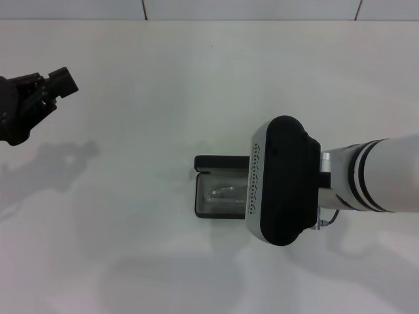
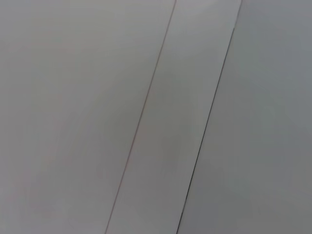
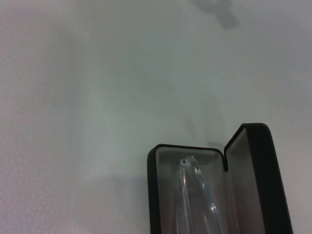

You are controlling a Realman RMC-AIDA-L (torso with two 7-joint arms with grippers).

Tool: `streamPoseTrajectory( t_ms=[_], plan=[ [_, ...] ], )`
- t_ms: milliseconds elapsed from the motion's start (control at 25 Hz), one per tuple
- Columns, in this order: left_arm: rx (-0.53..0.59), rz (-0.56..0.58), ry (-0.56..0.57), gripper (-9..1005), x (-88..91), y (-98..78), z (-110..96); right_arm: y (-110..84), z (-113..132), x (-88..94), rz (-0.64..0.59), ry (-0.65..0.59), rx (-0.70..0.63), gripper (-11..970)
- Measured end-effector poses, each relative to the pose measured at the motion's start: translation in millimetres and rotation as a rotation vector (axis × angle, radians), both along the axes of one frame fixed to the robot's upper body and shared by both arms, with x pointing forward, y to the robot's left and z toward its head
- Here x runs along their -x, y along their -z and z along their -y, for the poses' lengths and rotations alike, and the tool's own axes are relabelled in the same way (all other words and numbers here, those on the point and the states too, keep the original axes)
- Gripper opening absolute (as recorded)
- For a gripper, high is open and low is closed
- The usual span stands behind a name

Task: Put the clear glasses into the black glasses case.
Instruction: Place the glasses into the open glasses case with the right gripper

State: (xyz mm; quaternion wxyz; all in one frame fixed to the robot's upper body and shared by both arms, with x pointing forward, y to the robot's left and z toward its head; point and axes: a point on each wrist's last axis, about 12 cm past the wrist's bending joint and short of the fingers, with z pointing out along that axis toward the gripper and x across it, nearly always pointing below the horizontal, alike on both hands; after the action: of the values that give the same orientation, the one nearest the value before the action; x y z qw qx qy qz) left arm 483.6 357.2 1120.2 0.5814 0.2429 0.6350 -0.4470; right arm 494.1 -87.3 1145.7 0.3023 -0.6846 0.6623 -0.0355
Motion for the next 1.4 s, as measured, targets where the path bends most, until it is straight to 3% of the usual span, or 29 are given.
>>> streamPoseTrajectory(
  t_ms=[560, 760, 1040, 1400],
  plan=[
    [0.006, -0.003, 0.004, 114, 1.1, 1.2, 2, 1.6, 2, -0.8, -0.001, 0.018, -0.018, 66],
    [0.006, -0.004, 0.005, 115, 1.2, 1.2, 2, 0.9, 0, 1.0, 0.003, 0.006, -0.021, 145],
    [0.006, -0.006, 0.004, 116, 2.1, 1.7, 1, -4.5, -3, 6.4, 0.008, -0.011, -0.038, 140],
    [0.003, -0.016, 0.015, 118, 6.6, 3.6, 0, -37.8, -5, 23.6, 0.001, -0.046, -0.193, 140]
  ],
)
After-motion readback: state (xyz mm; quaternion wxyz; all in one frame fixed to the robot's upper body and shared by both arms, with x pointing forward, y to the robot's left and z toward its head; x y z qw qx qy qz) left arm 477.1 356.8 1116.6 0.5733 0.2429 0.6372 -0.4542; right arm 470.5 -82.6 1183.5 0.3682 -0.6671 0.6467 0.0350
